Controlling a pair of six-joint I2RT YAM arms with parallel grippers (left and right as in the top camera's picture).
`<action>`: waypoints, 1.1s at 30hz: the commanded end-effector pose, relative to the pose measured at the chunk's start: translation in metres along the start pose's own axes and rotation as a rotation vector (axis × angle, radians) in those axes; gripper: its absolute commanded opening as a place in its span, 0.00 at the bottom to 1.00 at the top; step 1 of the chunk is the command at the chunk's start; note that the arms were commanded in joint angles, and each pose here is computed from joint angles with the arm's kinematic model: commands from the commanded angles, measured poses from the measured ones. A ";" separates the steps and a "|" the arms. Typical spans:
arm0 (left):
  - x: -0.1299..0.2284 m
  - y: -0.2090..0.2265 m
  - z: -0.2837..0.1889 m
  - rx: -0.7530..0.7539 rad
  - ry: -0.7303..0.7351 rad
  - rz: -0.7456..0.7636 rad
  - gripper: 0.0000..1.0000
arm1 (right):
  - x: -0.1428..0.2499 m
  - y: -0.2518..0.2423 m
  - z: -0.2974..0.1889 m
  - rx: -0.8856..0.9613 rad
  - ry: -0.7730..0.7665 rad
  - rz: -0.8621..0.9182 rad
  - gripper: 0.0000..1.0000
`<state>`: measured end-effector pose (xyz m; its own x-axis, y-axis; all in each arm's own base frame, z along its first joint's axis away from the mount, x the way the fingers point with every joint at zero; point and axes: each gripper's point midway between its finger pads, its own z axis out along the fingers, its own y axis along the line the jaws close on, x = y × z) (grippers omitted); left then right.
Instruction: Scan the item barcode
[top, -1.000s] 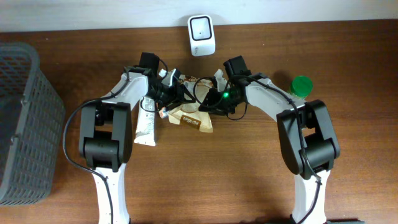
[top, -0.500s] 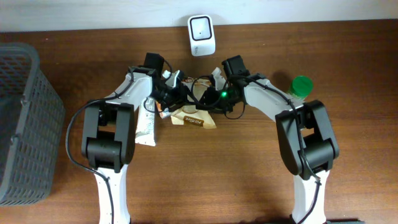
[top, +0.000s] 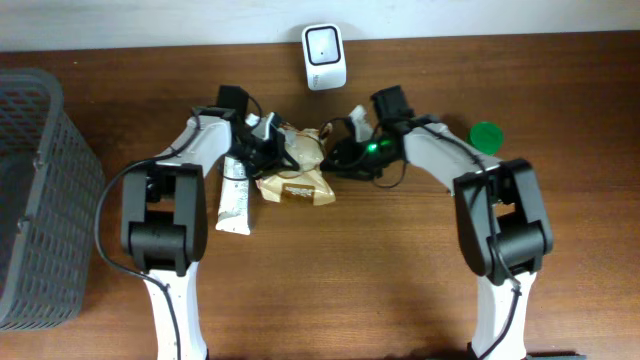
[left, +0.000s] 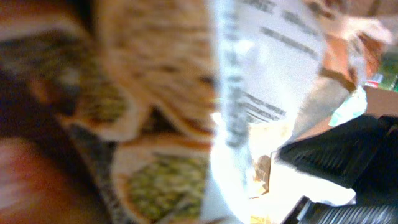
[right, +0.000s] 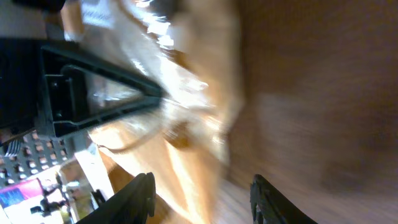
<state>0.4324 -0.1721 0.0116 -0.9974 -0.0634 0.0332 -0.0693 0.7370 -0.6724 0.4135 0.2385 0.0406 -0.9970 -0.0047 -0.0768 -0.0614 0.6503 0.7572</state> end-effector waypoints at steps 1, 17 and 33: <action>-0.016 -0.002 -0.043 -0.135 -0.125 0.190 0.00 | -0.005 -0.004 -0.010 -0.046 -0.006 -0.019 0.48; 0.035 -0.083 -0.050 0.209 0.001 0.494 0.00 | -0.020 0.041 0.005 -0.163 -0.067 -0.265 0.63; 0.040 -0.058 -0.042 0.067 0.039 0.468 0.27 | -0.029 0.015 -0.003 -0.069 -0.099 -0.149 0.04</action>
<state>0.3961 -0.1946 0.0791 -0.9360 0.2648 -0.2320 0.3474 0.5882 -0.7303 0.4306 0.2636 0.0683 -0.9511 -0.0863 -0.2965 -0.2969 0.5194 0.8013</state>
